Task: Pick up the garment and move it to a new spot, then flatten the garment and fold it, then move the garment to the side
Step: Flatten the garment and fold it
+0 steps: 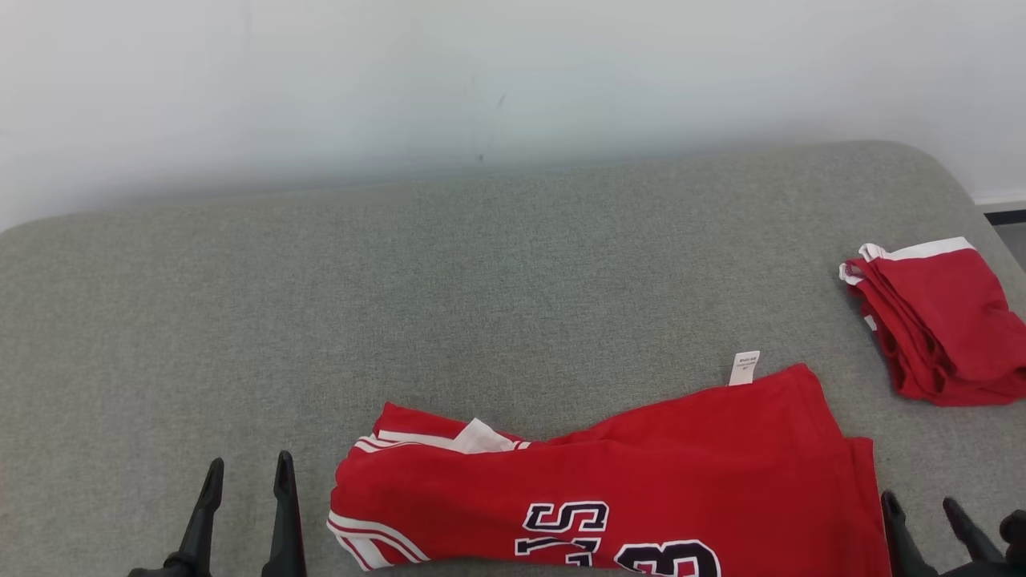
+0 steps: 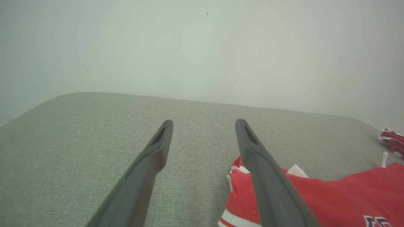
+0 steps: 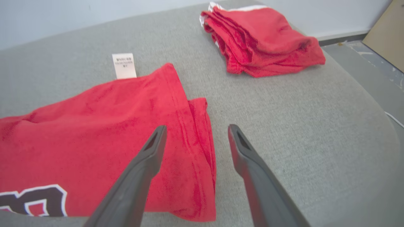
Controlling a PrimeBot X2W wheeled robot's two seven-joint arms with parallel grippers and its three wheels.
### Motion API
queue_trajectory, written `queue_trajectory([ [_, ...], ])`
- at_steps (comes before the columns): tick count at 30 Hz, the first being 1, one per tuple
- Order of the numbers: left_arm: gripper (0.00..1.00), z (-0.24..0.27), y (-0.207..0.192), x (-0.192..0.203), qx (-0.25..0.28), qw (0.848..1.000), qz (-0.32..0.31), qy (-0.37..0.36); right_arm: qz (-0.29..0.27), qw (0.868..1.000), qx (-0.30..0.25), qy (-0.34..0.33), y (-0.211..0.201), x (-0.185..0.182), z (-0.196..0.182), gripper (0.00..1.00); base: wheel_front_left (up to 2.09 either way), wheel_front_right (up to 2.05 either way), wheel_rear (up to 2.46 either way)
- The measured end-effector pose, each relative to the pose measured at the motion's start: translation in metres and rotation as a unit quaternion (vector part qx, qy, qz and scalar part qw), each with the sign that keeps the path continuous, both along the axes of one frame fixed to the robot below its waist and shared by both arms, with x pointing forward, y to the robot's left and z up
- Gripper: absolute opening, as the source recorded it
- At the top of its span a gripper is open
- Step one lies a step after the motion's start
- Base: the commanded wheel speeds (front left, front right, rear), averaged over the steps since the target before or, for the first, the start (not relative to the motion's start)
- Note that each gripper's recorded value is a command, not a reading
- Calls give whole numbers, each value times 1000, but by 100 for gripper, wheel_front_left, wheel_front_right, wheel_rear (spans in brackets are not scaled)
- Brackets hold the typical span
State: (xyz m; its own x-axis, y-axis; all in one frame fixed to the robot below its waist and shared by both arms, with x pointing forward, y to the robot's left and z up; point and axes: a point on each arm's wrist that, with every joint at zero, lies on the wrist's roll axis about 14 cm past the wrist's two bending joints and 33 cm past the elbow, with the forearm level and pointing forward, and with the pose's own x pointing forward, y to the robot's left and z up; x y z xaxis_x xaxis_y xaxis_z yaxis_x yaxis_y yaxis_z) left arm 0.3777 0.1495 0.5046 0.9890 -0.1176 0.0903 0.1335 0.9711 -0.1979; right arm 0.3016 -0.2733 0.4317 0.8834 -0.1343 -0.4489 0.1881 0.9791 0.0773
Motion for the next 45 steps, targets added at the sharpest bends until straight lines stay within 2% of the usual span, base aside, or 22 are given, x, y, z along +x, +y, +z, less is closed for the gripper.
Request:
queue_trajectory([
  [3, 100, 1, -1, -2, -1, 1000, -1, -2, -8, 997, -3, -78, 2, 11, 28, 100, 0, 0, 0],
  [7, 100, 2, -1, -4, -1, 1000, -1, -3, -8, 982, -25, -185, 8, 22, 66, 100, 0, 0, 0],
  [13, 100, 2, 1, -11, -1, 1000, 4, -1, 26, 962, -50, -267, 36, 23, 84, 100, 0, 0, 0],
  [20, 100, 0, 2, -20, -3, 1000, 8, 3, 74, 957, -55, -276, 68, 19, 81, 100, 0, 0, 0],
  [30, 100, -12, -8, -23, 0, 1000, -11, 22, 77, 957, -52, -276, 71, 15, 80, 100, 0, 0, 0],
  [36, 100, -16, -17, -9, 9, 999, -31, 35, 71, 960, -43, -266, 70, 11, 72, 100, 0, 0, 0],
  [40, 100, -27, -30, 13, 32, 992, -68, 105, 65, 963, -40, -259, 67, 8, 67, 100, 0, 0, 0],
  [44, 100, -43, -35, 27, 51, 975, -83, 199, 62, 963, -41, -259, 66, 6, 67, 100, 0, 0, 0],
  [45, 100, -43, -35, 27, 51, 975, -83, 199, 62, 963, -41, -259, 66, 6, 67, 100, 0, 0, 0],
])
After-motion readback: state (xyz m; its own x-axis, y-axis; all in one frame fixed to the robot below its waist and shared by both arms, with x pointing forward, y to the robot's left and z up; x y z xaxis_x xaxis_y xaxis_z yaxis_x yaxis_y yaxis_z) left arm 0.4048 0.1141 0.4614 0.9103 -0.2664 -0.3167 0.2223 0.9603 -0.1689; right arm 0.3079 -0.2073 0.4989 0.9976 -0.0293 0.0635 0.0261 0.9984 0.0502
